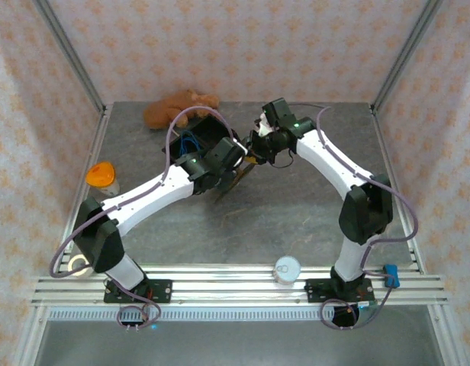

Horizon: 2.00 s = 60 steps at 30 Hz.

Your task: Wrap the cables

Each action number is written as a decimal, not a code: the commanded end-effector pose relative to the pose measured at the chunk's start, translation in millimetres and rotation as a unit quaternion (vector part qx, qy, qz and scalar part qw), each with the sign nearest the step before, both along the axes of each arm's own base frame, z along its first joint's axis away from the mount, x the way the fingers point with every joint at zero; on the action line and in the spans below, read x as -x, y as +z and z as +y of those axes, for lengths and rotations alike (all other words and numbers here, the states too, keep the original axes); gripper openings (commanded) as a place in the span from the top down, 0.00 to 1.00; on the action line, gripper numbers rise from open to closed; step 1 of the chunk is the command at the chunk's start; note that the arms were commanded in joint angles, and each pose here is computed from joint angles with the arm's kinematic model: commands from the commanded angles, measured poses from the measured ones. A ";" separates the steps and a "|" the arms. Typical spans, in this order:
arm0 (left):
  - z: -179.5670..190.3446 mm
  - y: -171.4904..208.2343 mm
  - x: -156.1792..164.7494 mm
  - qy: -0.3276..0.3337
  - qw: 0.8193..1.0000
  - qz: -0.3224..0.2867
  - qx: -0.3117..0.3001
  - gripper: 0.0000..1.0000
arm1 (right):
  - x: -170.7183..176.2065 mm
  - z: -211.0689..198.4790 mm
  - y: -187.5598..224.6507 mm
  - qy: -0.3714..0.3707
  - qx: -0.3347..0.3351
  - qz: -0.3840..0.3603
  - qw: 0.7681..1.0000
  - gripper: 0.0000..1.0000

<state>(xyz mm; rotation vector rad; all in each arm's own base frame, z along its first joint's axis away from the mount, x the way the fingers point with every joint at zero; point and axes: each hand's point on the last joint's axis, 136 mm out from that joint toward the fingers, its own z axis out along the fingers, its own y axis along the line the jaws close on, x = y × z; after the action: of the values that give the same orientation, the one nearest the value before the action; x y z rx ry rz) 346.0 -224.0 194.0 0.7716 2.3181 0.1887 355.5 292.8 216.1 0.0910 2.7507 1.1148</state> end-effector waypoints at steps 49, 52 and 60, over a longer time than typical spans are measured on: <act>254.8 138.0 38.6 0.385 0.887 -0.162 0.197 1.00 | -34.7 40.1 31.7 0.074 0.049 -0.183 0.979 0.45; 259.9 121.7 39.3 0.397 0.882 -0.143 0.211 1.00 | -44.4 63.4 7.3 0.102 0.080 -0.177 0.976 0.60; 269.5 103.0 39.2 0.412 0.874 -0.123 0.227 1.00 | -56.8 107.2 -57.5 0.154 0.138 -0.155 0.966 0.66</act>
<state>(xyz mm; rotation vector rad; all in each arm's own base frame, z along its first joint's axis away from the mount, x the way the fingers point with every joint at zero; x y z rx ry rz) 302.2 44.7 277.3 -0.4431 2.2624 0.1574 412.1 400.0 172.1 -0.4645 2.6181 0.8079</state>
